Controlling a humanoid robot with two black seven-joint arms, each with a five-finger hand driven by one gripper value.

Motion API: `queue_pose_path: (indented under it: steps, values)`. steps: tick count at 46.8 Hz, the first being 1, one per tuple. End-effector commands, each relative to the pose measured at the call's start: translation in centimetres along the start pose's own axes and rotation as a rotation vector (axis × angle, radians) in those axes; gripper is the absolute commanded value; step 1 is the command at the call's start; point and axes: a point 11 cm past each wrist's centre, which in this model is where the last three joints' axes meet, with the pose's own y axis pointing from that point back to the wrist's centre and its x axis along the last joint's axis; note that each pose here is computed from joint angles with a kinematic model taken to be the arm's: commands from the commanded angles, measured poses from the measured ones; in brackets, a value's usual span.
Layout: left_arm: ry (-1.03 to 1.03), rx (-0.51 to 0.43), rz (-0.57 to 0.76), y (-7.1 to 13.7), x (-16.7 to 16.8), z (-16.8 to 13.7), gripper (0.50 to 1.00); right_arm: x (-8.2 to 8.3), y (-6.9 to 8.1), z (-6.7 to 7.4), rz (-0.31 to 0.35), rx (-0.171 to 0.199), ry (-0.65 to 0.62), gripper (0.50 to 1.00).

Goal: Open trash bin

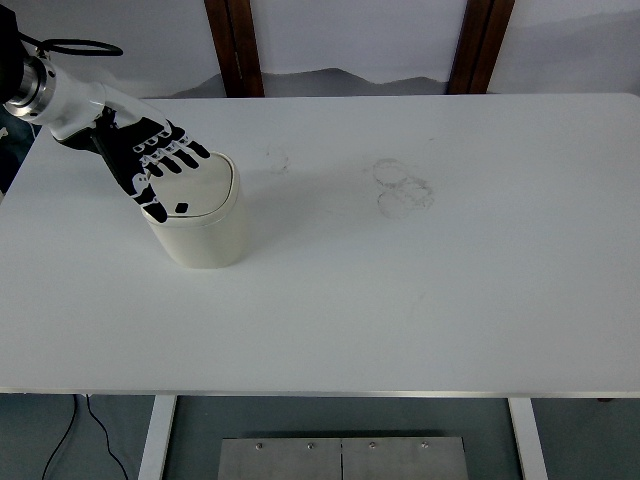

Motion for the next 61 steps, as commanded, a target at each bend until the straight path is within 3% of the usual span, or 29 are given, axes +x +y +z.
queue_pose_path:
  steps: [1, 23, 61]
  values:
    - [0.003, 0.006, -0.003, -0.2, -0.1, -0.3, 1.0, 0.0, 0.0, 0.0, 0.0, 0.0, 0.0, 0.995]
    - [0.058, 0.046, -0.012, -2.2, 0.0, -3.1, 1.0, 0.0, 0.0, 0.1, 0.0, -0.001, 0.0, 0.995]
    - [0.038, 0.053, -0.009, -3.3, 0.3, -2.5, 1.0, 0.0, 0.0, 0.2, -0.001, -0.003, 0.0, 0.995]
